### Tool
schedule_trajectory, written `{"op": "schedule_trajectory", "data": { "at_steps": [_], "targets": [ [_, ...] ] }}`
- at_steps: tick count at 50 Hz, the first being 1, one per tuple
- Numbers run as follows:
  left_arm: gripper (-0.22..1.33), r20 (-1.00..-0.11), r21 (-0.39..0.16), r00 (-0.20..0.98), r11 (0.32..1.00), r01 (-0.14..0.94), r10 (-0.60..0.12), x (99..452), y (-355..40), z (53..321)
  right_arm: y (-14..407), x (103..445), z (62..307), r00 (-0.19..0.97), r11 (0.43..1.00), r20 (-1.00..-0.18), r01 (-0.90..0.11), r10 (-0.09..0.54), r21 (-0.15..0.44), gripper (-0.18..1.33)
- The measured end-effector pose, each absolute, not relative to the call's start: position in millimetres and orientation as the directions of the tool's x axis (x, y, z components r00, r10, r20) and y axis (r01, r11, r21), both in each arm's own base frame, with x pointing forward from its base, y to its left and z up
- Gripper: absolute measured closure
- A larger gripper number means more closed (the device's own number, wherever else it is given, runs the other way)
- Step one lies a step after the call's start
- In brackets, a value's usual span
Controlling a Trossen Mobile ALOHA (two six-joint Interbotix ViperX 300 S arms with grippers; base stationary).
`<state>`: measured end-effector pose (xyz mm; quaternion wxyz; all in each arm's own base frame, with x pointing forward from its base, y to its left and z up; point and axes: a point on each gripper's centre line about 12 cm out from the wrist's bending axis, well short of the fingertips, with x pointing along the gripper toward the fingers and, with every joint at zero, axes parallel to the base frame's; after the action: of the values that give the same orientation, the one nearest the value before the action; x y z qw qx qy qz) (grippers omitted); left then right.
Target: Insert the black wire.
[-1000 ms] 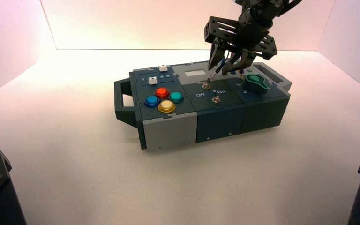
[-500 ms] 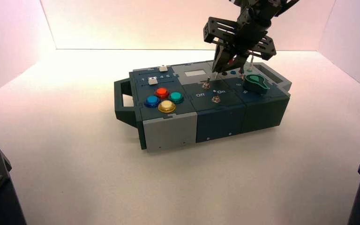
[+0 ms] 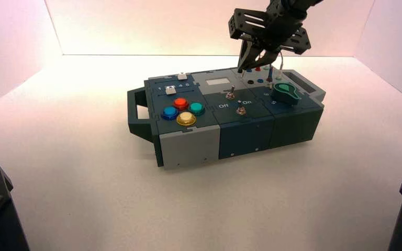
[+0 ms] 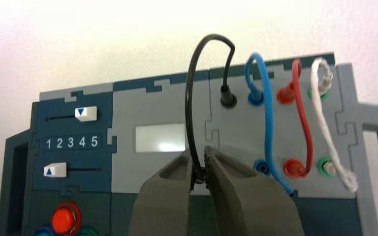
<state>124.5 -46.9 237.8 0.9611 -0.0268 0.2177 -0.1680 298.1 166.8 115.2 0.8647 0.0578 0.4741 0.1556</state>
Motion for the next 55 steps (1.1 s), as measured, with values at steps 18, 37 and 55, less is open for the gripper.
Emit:
{"op": "schedule_trajectory", "data": {
  "at_steps": [18, 37, 55],
  "targets": [
    [1.28, -0.409, -0.125, 0.849, 0.942, 0.311, -0.334, 125, -47, 238, 166, 299, 116, 0.516, 0.944, -0.795, -0.251, 0.319, 0.215, 1.08],
    [1.28, -0.407, -0.125, 0.85, 0.942, 0.311, -0.334, 125, -47, 238, 164, 297, 112, 0.491, 0.943, -0.816, -0.275, 0.306, 0.189, 1.08],
    [1.28, -0.404, -0.122, 0.852, 0.942, 0.312, -0.334, 125, -47, 238, 158, 299, 103, 0.471, 0.947, -0.835, -0.277, 0.283, 0.165, 1.08]
  ]
}}
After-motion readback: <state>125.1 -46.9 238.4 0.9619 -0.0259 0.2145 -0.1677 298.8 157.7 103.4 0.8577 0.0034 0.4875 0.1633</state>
